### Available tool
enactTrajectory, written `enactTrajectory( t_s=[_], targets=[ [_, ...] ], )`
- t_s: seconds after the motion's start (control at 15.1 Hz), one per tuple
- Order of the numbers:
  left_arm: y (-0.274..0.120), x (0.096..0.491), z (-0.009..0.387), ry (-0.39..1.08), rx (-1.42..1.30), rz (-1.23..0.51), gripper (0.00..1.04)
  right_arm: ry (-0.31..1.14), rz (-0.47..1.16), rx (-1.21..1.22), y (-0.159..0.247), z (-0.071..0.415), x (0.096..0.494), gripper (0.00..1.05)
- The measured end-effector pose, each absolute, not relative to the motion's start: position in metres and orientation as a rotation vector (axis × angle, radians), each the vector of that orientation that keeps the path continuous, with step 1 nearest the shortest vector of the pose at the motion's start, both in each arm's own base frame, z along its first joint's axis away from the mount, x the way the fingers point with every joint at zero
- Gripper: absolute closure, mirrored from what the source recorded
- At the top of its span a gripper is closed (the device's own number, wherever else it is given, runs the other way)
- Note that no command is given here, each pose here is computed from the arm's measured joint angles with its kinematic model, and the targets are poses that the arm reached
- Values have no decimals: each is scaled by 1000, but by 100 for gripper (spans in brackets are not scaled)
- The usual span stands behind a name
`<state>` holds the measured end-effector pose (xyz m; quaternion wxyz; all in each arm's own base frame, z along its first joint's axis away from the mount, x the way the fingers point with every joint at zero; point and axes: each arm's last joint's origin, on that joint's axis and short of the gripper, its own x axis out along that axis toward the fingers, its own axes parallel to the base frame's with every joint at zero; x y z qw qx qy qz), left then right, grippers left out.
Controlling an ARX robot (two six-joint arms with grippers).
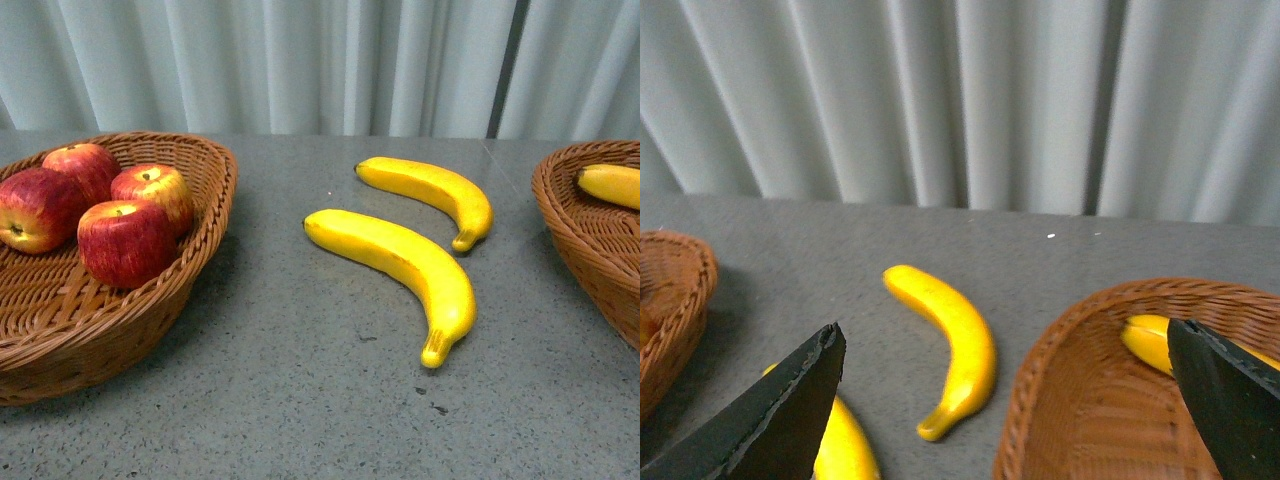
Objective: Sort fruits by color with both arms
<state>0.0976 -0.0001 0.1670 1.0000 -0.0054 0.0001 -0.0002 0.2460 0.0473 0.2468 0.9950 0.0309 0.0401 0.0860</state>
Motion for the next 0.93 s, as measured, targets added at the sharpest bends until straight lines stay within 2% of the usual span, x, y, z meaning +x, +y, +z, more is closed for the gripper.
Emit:
enactTrajectory(
  t_s=[0.13,0.33,0.66,0.93],
  targets=[
    [0,98,167,0,-11,0,7,202,277,15,81,240,300,7],
    [0,98,167,0,-11,0,7,384,348,-92,124,215,343,7],
    [0,98,167,0,-11,-1,7,531,531,-234,170,190,335,7],
    [0,98,167,1,-11,0,7,609,490,-275,164,170,351,7]
  ],
)
